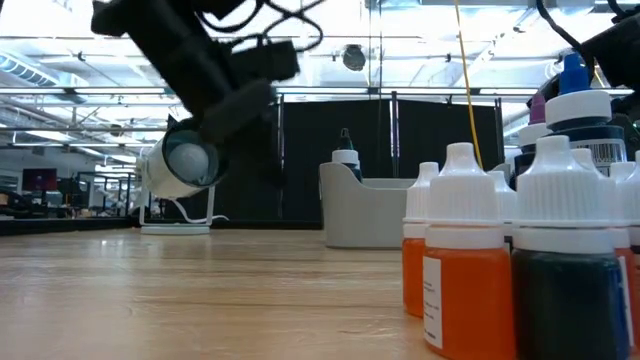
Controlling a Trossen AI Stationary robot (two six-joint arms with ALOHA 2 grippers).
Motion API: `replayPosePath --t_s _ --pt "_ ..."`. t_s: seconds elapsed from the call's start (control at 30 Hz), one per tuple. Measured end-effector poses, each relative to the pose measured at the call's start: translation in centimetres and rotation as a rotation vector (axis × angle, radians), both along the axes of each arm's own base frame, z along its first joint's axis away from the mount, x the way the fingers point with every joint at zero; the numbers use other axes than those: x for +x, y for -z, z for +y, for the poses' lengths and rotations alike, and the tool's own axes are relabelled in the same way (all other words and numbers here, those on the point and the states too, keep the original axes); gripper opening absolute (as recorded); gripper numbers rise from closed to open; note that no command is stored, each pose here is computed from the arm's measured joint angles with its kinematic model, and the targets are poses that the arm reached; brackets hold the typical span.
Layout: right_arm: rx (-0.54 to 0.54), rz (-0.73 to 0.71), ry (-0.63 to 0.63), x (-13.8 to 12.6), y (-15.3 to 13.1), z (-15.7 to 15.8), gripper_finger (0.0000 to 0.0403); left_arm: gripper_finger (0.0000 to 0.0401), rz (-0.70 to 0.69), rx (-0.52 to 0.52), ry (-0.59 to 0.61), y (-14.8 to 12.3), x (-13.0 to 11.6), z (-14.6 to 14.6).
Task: Pick & Place food coloring
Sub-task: Put the big purple food coloring bottle into the gray bin
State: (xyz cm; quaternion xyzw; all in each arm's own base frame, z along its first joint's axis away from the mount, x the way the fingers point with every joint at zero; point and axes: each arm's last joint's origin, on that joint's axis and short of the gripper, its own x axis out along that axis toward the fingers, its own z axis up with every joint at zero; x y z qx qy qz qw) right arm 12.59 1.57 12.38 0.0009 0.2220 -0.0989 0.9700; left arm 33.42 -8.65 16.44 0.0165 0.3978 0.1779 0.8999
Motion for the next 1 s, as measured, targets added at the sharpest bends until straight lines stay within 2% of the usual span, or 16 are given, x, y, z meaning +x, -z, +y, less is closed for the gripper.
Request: replayPosePath --t_s 0.23,0.37,0.5,0.63,0.73,0.87,1.0 --pt "0.007 -0.015 -0.017 0.1 -0.1 0.1 0.0000 0.0004 -0.028 0.086 -0.017 -1.4 -0.5 0.0" --pt "0.014 -0.003 -0.042 0.0 -0.1 0.2 0.0000 0.0006 -0.031 0.126 0.073 -2.9 -1.5 -1.1" --pt "0.024 0.109 -0.063 -0.4 0.4 0.2 0.0000 0.0004 -0.078 0.181 0.160 -5.1 -3.0 -2.0" --pt "0.038 0.132 -0.049 -0.4 -0.5 0.2 0.0000 0.0006 -0.183 0.154 0.238 -6.3 -4.9 -1.2" --pt "0.081 0.150 -0.070 -0.5 -0.9 0.3 0.0000 0.0003 -0.289 0.133 0.330 -5.6 -6.2 0.3" --pt "0.157 0.159 -0.185 -0.5 -1.0 0.6 0.0000 0.0005 -0.484 0.106 0.490 -4.3 -7.7 2.5" --pt "0.178 0.156 -0.313 -0.5 -1.2 1.0 0.0000 0.0003 -0.536 0.097 0.495 -3.2 -8.5 4.2"
